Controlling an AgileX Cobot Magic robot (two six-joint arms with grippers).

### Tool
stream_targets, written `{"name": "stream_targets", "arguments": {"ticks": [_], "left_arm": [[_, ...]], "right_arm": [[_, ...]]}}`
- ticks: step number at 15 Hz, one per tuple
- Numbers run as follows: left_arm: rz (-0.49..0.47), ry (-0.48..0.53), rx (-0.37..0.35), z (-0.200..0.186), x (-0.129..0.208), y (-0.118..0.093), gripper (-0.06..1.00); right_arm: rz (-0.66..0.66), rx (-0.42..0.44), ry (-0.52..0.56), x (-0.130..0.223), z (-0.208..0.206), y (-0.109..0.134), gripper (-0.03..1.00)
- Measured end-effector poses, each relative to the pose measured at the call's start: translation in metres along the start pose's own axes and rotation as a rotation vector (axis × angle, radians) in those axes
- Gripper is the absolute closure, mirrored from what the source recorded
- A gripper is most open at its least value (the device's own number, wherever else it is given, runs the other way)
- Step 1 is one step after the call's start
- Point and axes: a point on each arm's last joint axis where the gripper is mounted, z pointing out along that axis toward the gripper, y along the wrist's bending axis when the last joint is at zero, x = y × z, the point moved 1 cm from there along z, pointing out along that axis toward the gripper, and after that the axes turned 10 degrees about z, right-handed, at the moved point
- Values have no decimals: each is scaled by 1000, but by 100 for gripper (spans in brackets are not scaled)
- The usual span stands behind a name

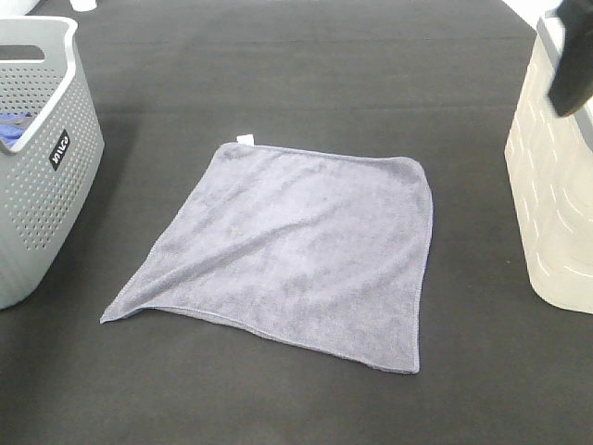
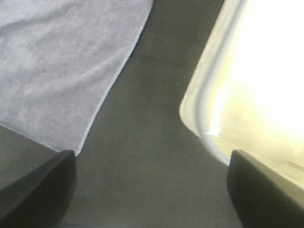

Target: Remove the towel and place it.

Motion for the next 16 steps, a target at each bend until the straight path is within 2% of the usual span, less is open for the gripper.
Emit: {"name": "stream_targets", "arguments": {"ticks": [4,9,12,16], "left_arm": [[-12,-41,8,-36,68,-11,35],[-12,-139,-35,-64,153,-22,35],[-21,-259,-56,-83,193,-28,35],[-40,-387,-19,-87,241,-42,35]], "right_arm": [[27,-76,-114,36,-39,-16,19],[36,-119,-212,125,-48,-48,19],[39,-134,-281,170,-39,-65,19],[30,-134,-286,209,-7,-76,19]]}}
